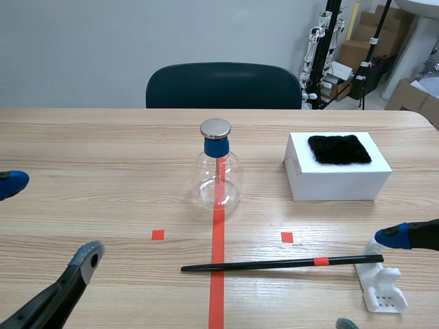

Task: Do the electroscope experiment. pick up the black charging rod

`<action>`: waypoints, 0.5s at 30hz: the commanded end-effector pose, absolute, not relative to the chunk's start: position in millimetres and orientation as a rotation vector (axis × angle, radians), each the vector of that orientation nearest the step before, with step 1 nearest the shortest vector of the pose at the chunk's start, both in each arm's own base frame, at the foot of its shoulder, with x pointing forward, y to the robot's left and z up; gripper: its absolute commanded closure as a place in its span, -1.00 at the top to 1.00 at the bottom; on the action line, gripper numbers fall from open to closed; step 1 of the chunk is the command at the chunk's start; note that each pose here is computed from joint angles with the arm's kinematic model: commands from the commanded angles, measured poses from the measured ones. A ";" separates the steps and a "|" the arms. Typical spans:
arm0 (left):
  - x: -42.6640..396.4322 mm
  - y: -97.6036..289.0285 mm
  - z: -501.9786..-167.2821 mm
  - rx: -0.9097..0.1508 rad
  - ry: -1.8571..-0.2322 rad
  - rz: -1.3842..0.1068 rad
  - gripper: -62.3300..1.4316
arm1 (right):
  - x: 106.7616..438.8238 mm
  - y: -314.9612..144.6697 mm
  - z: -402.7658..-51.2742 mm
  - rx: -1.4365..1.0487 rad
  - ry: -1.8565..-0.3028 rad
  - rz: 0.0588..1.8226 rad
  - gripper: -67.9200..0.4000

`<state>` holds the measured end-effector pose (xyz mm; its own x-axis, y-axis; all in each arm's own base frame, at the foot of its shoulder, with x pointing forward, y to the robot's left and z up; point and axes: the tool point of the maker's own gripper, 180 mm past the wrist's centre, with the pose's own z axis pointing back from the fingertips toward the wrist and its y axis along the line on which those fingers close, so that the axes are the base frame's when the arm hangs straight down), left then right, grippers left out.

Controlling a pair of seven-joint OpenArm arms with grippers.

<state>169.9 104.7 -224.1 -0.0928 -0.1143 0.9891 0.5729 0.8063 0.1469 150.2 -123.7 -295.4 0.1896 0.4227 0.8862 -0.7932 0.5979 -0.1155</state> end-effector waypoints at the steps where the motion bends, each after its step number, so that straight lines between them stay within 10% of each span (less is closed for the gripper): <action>1: 169.9 104.2 -216.4 -0.383 -1.594 -0.586 1.00 | 152.3 -119.1 -286.1 0.439 -1.118 0.879 0.98; 15: 169.9 104.2 -216.5 -0.383 -1.593 -0.586 1.00 | 167.0 -117.7 -266.8 0.427 -1.237 0.892 0.98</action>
